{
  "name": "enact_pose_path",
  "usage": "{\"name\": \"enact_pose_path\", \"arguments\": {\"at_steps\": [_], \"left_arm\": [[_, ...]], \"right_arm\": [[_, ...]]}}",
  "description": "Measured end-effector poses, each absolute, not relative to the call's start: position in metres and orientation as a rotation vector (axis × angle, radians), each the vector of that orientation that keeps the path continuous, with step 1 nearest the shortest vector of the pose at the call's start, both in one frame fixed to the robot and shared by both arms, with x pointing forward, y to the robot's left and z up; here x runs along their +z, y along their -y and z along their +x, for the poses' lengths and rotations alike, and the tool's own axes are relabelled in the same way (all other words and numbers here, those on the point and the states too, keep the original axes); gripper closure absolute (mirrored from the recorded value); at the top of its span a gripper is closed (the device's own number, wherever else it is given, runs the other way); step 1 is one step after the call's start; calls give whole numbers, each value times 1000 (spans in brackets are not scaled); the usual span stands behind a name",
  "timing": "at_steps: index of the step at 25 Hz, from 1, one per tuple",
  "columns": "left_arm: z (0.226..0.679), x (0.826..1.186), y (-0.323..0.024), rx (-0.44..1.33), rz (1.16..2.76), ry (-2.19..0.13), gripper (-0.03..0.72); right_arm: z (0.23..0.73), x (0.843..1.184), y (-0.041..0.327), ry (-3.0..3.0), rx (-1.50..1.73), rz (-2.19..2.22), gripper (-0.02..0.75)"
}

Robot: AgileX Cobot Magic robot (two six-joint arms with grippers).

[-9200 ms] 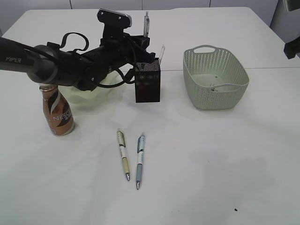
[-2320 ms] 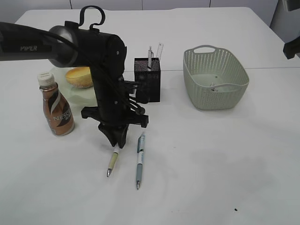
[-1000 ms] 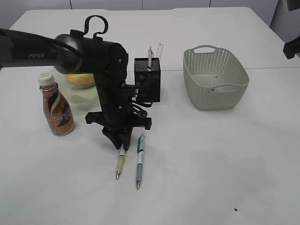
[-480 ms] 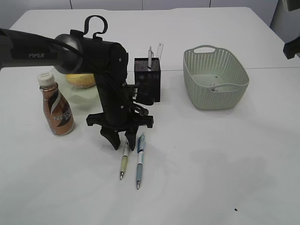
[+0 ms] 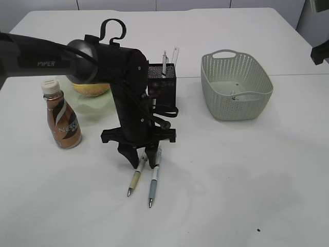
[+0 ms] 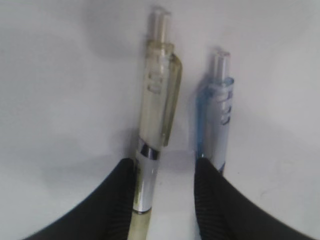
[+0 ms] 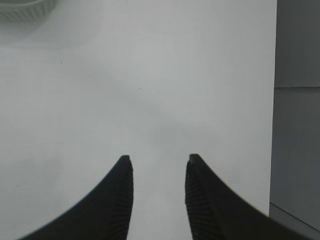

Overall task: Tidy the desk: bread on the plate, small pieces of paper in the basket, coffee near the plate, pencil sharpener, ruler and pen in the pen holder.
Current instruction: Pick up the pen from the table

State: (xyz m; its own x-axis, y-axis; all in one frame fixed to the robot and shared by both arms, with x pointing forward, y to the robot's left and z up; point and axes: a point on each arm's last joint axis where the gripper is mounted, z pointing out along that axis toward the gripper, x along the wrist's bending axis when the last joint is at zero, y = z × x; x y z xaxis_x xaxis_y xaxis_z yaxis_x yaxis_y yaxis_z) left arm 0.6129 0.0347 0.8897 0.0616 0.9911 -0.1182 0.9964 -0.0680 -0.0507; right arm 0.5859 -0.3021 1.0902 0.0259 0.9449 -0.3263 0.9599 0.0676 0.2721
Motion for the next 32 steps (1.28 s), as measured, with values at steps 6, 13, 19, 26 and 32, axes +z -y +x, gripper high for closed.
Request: {"name": "enact_pose_path", "arguments": {"at_steps": [6, 13, 19, 26, 32], "left_arm": [[613, 888, -36, -149, 2266, -2121, 428], [613, 883, -36, -153, 2282, -2133, 445], [613, 882, -37, -147, 2298, -2137, 561], [614, 882, -38, -113, 2320, -2126, 627], [613, 883, -38, -104, 2347, -2113, 627]], "right_arm": [[586, 1090, 302, -1933, -48, 1891, 451], [586, 1090, 302, -1933, -48, 1891, 448], [586, 1090, 302, -1933, -48, 1891, 448], [586, 1090, 302, -1933, -48, 1891, 448], [586, 1090, 302, -1933, -48, 1891, 447]]}}
